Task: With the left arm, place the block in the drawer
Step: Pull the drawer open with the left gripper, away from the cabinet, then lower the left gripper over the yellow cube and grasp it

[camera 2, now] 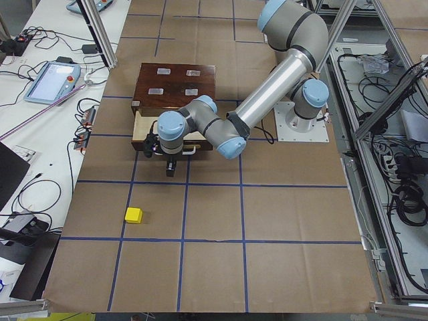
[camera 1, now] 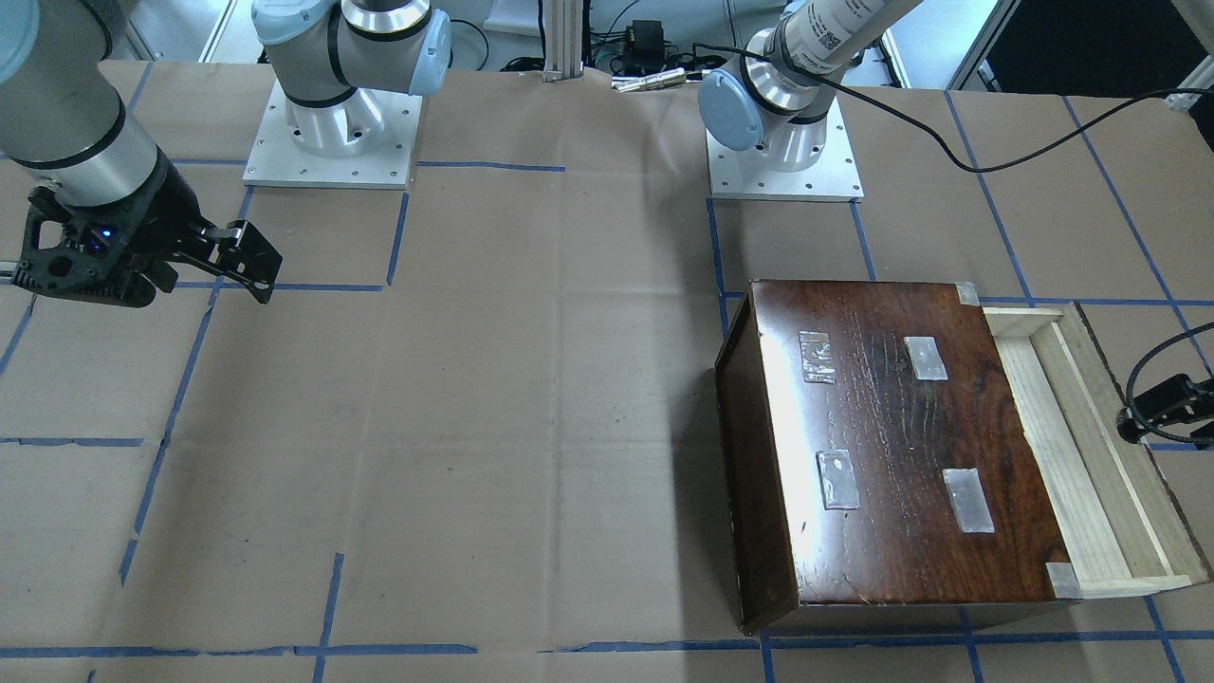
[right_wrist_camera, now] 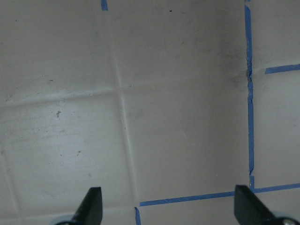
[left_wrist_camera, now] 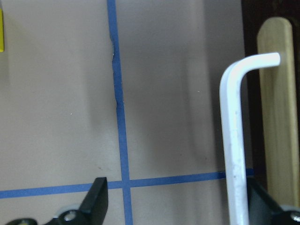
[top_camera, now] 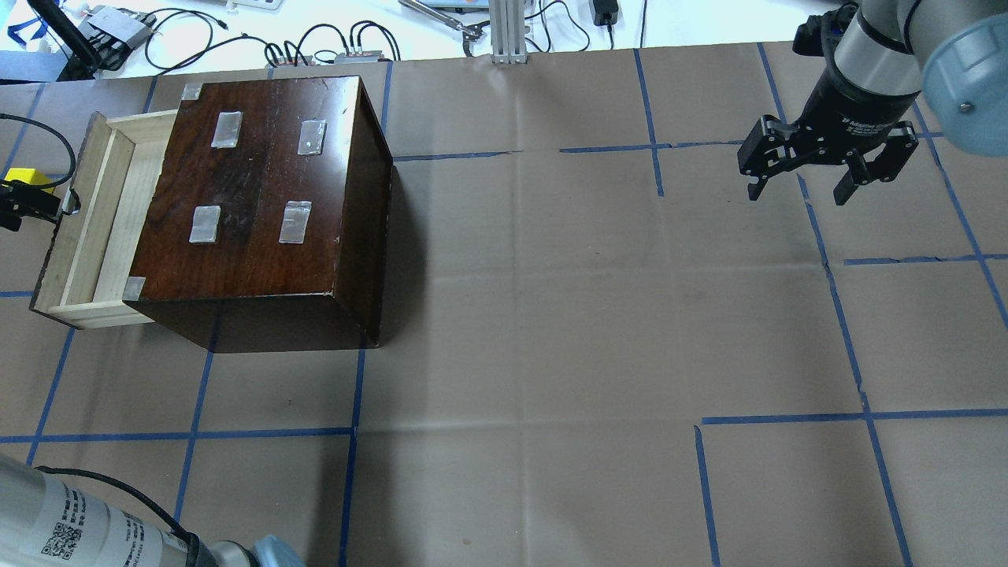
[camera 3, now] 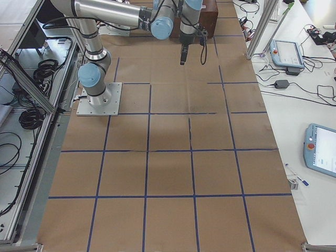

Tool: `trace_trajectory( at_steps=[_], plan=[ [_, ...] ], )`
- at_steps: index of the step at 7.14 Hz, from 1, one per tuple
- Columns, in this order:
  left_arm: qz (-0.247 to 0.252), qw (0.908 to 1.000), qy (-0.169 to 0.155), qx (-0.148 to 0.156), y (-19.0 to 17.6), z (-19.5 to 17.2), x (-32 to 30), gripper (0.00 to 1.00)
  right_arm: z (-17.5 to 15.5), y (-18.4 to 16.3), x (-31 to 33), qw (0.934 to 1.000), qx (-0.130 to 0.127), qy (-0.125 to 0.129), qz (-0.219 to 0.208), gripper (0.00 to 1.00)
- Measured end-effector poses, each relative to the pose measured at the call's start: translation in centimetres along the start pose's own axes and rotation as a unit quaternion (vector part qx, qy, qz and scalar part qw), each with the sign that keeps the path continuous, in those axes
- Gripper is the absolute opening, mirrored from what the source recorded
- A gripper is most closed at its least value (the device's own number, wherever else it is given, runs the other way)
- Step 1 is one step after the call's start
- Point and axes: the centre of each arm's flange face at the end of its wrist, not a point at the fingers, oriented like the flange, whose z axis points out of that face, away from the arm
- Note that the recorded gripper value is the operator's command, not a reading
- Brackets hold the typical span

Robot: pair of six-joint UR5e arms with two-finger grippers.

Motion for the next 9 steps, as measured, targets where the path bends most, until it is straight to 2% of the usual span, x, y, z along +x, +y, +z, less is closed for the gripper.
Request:
trace_trajectory(
  at_steps=[2, 5, 7, 9],
  plan=[
    [-0.004, 0.9999, -0.012, 0.007, 0.1, -1.3, -0.9, 0.99, 0.0, 0.0, 0.0, 1.0, 0.0, 0.0, 0.0, 1.0],
    [-0.001, 0.9991, -0.032, 0.026, -1.9, -5.7, -2.5, 0.99, 0.0, 0.0, 0.0, 1.0, 0.0, 0.0, 0.0, 1.0],
    [0.001, 0.9986, -0.04, 0.033, -3.7, -6.2, -4.2, 0.99, 0.0, 0.0, 0.0, 1.0, 0.0, 0.0, 0.0, 1.0],
    [0.005, 0.9983, -0.044, 0.037, -6.1, -5.0, -7.3, 0.99, 0.0, 0.0, 0.0, 1.0, 0.0, 0.0, 0.0, 1.0]
  ],
)
